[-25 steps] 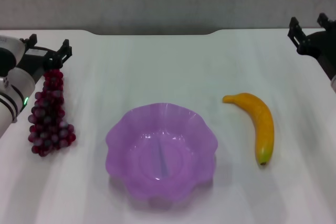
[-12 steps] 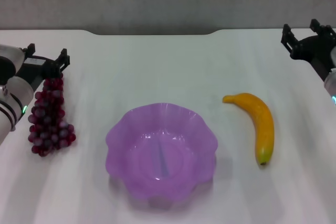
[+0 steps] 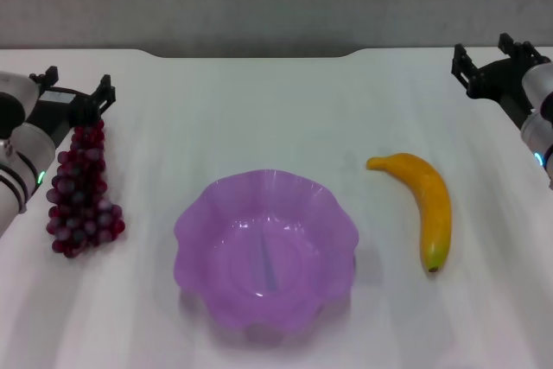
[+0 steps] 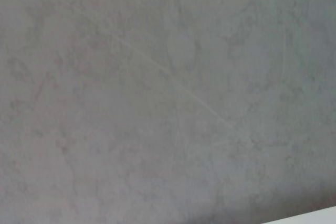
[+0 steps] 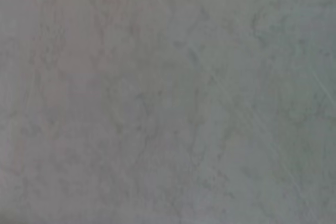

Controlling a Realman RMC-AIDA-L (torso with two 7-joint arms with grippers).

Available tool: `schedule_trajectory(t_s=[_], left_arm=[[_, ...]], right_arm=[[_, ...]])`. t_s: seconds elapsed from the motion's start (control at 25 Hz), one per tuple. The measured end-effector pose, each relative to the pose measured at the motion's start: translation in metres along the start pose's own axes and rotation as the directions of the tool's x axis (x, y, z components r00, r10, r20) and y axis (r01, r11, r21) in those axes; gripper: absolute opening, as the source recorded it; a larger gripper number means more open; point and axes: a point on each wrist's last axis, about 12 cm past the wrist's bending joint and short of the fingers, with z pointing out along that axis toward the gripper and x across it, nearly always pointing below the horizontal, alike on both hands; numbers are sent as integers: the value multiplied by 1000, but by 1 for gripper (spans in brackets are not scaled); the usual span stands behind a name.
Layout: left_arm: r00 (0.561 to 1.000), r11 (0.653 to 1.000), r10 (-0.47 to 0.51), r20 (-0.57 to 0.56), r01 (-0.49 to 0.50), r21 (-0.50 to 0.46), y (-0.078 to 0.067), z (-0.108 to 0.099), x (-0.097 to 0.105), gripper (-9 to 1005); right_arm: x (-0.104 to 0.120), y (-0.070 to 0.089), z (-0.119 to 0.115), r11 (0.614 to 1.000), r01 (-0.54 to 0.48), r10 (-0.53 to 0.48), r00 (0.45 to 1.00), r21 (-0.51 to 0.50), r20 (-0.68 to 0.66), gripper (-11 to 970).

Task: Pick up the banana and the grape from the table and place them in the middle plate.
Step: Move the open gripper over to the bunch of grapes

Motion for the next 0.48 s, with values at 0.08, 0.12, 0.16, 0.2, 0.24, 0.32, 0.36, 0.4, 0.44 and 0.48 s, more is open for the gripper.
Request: schedule_trajectory(t_s=[0.08,0.12,0.16,0.2,0.24,0.32,0.36,0.4,0.44,0.48], left_arm=[[1000,1000,0,-1,0,2,-1,1,-1,829],[1000,1000,-2,-1,2,1,-1,1,-1,829],[1000,1000,-5,0,5,0,0,1,-1,829],[1000,1000,-5,0,5,0,0,1,-1,829],[1000,1000,-7,1,7,0,-1,1,-1,829],[1000,1000,-8,-1,8,1,-1,1,-1,829],[1000,1000,-8,-3,8,1,-1,1,-1,829],[1000,1000,-8,-6,8,0,-1,1,0,829],[1000,1000,-8,-8,8,0,-1,1,0,828],[1000,1000,-10,-10,10,0,-1,1,0,828]], right_arm=[[0,0,0,1000,-10,10,1000,5,-3,695],[0,0,1,1000,-10,10,1000,3,-8,695],[0,1,2,1000,-10,10,1000,2,-13,695],[0,2,2,1000,-9,9,1000,-1,-19,695],[0,2,2,1000,-9,9,1000,-2,-24,695],[0,3,3,1000,-9,9,1000,-4,-28,695],[0,4,3,1000,-10,10,1000,-5,-28,696],[0,4,3,1000,-11,11,1000,-7,-27,696],[0,5,3,1000,-15,15,1000,-6,-26,696],[0,5,3,1000,-22,22,999,-6,-27,696]])
